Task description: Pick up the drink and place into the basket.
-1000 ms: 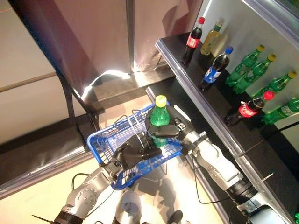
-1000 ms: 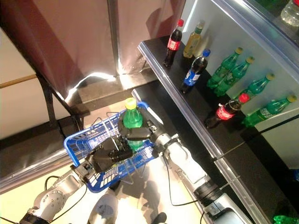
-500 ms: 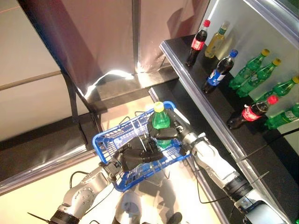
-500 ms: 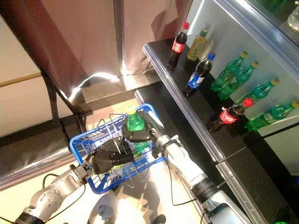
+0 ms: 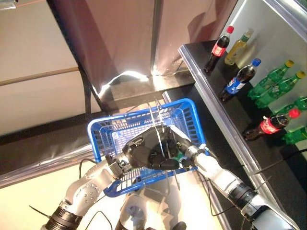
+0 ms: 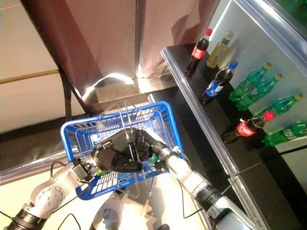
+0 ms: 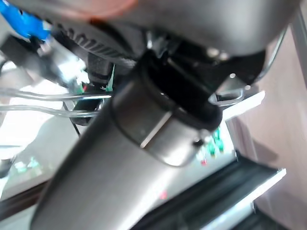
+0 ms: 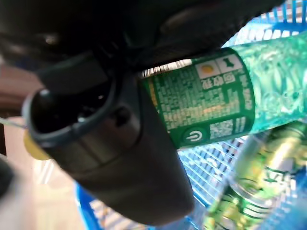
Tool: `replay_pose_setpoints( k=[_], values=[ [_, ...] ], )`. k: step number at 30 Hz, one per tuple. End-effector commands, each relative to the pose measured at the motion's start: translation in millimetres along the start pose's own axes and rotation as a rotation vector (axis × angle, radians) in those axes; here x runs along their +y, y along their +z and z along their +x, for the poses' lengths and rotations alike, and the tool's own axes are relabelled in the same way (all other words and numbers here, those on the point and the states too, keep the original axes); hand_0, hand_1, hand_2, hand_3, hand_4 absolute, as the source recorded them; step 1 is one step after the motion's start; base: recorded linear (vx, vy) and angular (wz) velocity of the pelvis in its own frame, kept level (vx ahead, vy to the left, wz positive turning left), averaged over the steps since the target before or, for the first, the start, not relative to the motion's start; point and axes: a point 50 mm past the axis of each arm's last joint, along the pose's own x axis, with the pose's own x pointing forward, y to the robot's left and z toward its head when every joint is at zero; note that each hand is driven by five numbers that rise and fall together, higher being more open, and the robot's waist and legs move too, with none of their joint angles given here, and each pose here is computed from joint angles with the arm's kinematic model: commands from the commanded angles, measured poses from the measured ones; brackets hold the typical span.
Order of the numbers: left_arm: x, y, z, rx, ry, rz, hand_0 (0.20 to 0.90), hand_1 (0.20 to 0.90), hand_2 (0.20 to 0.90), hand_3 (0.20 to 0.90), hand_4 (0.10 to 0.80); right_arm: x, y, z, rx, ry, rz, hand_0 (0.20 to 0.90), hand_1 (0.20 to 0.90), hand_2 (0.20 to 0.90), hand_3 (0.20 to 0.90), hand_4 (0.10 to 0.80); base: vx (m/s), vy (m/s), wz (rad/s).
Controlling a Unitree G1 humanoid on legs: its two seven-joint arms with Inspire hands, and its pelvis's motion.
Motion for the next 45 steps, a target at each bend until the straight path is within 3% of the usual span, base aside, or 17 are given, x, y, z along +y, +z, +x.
replay_pose_setpoints(
  k=[1, 18, 38, 39, 40, 41, 42, 43, 44, 45],
  values=[
    [-72.7, 41.0, 41.1, -0.312, -0.588, 0.001, 0.300, 0.300, 0.300, 0.200, 0.100, -11.4, 37.6, 21.1, -0.191, -0.037, -0.090, 0.300, 0.300, 0.300, 0.200, 0.100, 0.000, 0.000, 0.00],
    [-88.0, 38.1, 50.4, -0.280, -0.709, 0.004, 0.300, 0.300, 0.300, 0.200, 0.100, 2.7, 62.2, 33.9, -0.267, 0.082, -0.321, 0.300, 0.300, 0.300, 0.200, 0.100, 0.000, 0.000, 0.00],
    [-100.7, 36.6, 58.8, -0.248, -0.827, -0.007, 0.300, 0.300, 0.300, 0.200, 0.100, 19.1, 38.9, 52.5, -0.106, 0.157, -0.518, 0.300, 0.300, 0.300, 0.200, 0.100, 0.001, 0.000, 0.03],
    [-101.3, 36.8, 58.9, -0.248, -0.830, -0.007, 0.300, 0.300, 0.300, 0.200, 0.100, 19.6, 36.5, 52.5, -0.092, 0.159, -0.520, 0.394, 0.394, 0.394, 0.310, 0.210, -0.002, 0.002, 0.07],
    [-102.0, 36.8, 59.3, -0.247, -0.832, -0.009, 0.300, 0.300, 0.300, 0.200, 0.100, 20.6, 34.4, 52.5, -0.082, 0.161, -0.524, 0.394, 0.394, 0.394, 0.310, 0.210, 0.000, 0.000, 0.00],
    [-102.4, 36.8, 59.7, -0.247, -0.834, -0.009, 0.300, 0.300, 0.300, 0.200, 0.100, 21.7, 32.9, 52.6, -0.077, 0.163, -0.528, 0.629, 0.629, 0.629, 0.584, 0.484, 0.000, 0.000, 0.00],
    [-102.9, 36.8, 60.0, -0.246, -0.836, -0.010, 0.300, 0.300, 0.300, 0.200, 0.100, 22.7, 32.0, 52.8, -0.070, 0.164, -0.529, 0.768, 0.768, 0.768, 0.746, 0.646, 0.000, 0.000, 0.00],
    [-103.4, 37.0, 60.1, -0.247, -0.839, -0.011, 0.300, 0.300, 0.300, 0.200, 0.100, 23.6, 30.7, 52.8, -0.063, 0.166, -0.529, 0.768, 0.768, 0.768, 0.746, 0.646, 0.000, 0.000, 0.00],
    [-103.6, 36.9, 60.3, -0.247, -0.841, -0.012, 0.300, 0.300, 0.300, 0.200, 0.100, 24.4, 29.8, 52.7, -0.060, 0.167, -0.529, 0.848, 0.848, 0.848, 0.840, 0.740, 0.000, 0.000, 0.00],
    [-103.8, 36.7, 60.4, -0.247, -0.843, -0.012, 0.300, 0.300, 0.300, 0.200, 0.100, 24.8, 29.3, 52.7, -0.057, 0.168, -0.530, 0.858, 0.858, 0.858, 0.851, 0.751, 0.000, 0.000, 0.00]
  ],
)
